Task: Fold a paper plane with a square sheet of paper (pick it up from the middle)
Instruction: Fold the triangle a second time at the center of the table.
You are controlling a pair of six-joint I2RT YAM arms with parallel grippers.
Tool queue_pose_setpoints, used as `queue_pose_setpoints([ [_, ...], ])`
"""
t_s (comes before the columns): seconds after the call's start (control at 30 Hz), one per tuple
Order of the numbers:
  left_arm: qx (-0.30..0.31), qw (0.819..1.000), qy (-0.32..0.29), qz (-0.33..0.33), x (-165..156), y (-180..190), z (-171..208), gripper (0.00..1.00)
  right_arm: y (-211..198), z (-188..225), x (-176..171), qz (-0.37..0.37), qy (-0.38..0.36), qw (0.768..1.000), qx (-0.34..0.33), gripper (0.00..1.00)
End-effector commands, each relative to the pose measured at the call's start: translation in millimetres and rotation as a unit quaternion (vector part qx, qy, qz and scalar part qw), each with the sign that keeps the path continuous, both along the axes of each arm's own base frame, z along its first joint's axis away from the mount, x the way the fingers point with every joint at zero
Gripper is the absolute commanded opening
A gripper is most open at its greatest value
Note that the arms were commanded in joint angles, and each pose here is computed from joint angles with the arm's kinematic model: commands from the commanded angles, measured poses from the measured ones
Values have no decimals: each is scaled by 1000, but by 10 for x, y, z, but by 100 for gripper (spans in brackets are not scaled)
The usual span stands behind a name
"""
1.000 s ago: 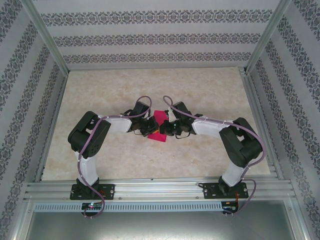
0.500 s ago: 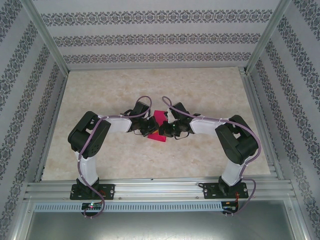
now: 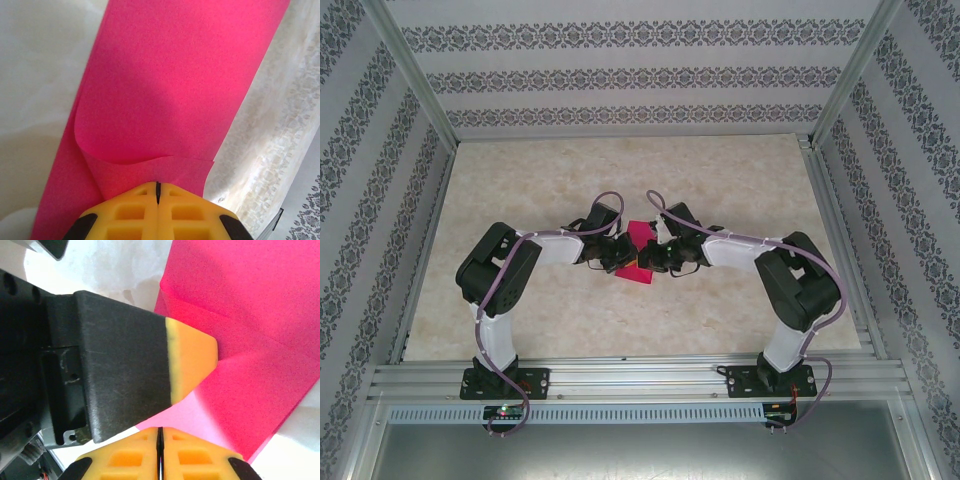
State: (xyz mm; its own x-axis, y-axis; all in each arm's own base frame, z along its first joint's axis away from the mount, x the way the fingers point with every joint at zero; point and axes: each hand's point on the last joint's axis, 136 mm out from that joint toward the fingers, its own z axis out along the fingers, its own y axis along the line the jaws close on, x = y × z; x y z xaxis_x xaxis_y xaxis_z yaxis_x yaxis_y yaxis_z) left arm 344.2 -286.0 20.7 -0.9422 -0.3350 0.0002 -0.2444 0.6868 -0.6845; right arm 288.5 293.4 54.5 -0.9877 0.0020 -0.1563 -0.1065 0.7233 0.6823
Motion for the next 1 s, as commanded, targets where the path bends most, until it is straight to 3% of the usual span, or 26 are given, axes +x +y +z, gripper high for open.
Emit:
queue_pose_setpoints([
  [0.0,41,999,33,3,-114,145,-226,0,-89,134,30,-17,-11,1000,3,11],
  [0.33,41,999,35,1,-114,140,-225,0,18,97,24,-21,16,999,32,8],
  [0.97,41,998,39,-2,-139,143,-248,0,71,-259,-22,-13,64,998,6,8],
])
